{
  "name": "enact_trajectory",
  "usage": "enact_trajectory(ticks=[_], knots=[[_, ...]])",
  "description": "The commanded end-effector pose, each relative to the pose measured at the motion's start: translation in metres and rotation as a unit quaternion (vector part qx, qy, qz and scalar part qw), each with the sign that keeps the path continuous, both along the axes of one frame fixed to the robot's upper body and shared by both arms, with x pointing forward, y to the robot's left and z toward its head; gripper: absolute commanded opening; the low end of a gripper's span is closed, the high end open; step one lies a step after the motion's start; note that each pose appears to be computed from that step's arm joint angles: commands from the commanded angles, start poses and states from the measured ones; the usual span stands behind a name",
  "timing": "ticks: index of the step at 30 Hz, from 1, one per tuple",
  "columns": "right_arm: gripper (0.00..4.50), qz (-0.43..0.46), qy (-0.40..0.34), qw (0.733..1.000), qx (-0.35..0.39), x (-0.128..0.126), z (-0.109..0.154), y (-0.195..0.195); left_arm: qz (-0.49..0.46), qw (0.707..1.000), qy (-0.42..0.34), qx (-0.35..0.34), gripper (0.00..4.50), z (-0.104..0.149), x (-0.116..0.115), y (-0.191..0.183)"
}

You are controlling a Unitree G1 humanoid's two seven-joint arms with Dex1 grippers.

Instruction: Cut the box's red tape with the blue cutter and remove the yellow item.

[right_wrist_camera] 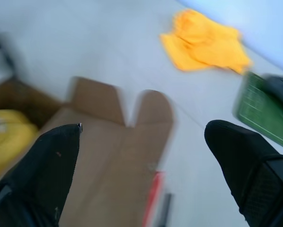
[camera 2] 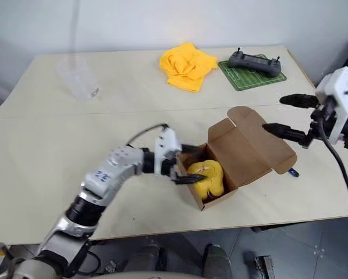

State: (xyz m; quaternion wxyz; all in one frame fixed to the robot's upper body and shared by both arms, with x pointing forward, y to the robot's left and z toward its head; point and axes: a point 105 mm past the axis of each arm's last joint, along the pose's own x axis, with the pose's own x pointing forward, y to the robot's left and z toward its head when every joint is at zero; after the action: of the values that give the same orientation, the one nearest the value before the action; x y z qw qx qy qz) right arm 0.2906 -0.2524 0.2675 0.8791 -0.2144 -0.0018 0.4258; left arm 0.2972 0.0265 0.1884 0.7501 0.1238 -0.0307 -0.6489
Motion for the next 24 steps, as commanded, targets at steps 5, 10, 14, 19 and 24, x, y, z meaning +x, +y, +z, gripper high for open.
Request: enact_trajectory(ticks=[5, 10, 14, 19, 24], knots=[[4.5, 0.129, -0.018, 0.991, -0.002, -0.035, -0.011, 0.008, 0.01, 1.0, -0.015, -0.011, 4.47, 0.023, -0.028, 0.077], [4.5, 0.186, -0.05, 0.981, -0.022, -0.054, -0.013, 0.014, 0.142, 0.989, 0.029, 0.025, 4.47, -0.006, -0.047, 0.147], [4.5, 0.215, -0.059, 0.974, -0.042, -0.065, -0.024, 0.013, 0.173, 0.982, 0.058, 0.052, 4.47, -0.023, -0.07, 0.167], [4.5, 0.23, -0.058, 0.971, -0.038, -0.07, -0.025, 0.014, 0.129, 0.99, 0.04, 0.048, 4.47, -0.011, -0.065, 0.135], [4.5, 0.221, -0.057, 0.973, -0.034, -0.074, -0.018, 0.014, 0.042, 0.994, 0.07, 0.068, 4.47, -0.008, -0.047, 0.067]])
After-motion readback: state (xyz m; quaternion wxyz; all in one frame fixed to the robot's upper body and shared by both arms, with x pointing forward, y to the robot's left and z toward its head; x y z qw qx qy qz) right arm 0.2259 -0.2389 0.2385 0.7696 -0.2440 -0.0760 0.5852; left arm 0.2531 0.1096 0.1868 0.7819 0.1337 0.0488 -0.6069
